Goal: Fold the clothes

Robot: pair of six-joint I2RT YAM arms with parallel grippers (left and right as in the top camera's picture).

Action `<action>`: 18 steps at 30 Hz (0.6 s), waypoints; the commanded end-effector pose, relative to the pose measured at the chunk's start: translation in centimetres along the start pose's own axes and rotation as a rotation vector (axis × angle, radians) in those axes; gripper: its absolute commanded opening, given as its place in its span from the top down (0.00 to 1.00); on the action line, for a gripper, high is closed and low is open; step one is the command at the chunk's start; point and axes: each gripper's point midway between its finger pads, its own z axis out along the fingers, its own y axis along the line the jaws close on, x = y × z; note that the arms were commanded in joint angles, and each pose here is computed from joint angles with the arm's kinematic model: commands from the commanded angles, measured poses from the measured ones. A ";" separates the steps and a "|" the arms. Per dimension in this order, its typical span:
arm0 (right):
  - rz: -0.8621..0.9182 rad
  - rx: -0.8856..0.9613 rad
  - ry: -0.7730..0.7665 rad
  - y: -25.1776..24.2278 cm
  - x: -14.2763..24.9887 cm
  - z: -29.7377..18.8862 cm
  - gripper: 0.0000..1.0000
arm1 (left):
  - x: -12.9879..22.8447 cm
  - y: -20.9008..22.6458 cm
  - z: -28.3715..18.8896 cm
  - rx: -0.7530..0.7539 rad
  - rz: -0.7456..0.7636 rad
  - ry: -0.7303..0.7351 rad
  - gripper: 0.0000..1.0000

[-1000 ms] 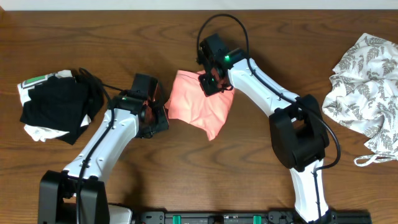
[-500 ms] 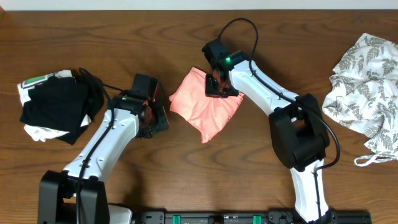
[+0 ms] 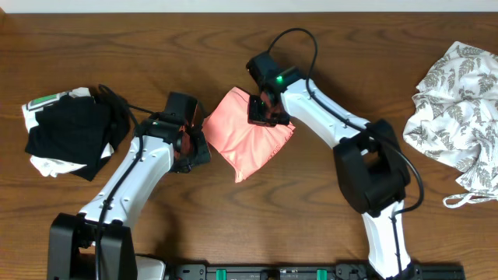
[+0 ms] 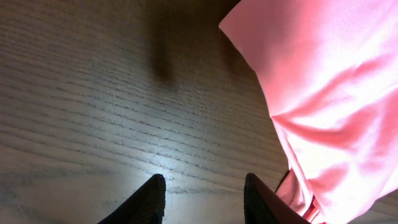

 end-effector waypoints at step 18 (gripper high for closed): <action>0.052 0.072 -0.071 -4.9 -2.4 -5.7 0.79 | 0.0 0.4 0.2 -0.013 0.012 -0.003 0.59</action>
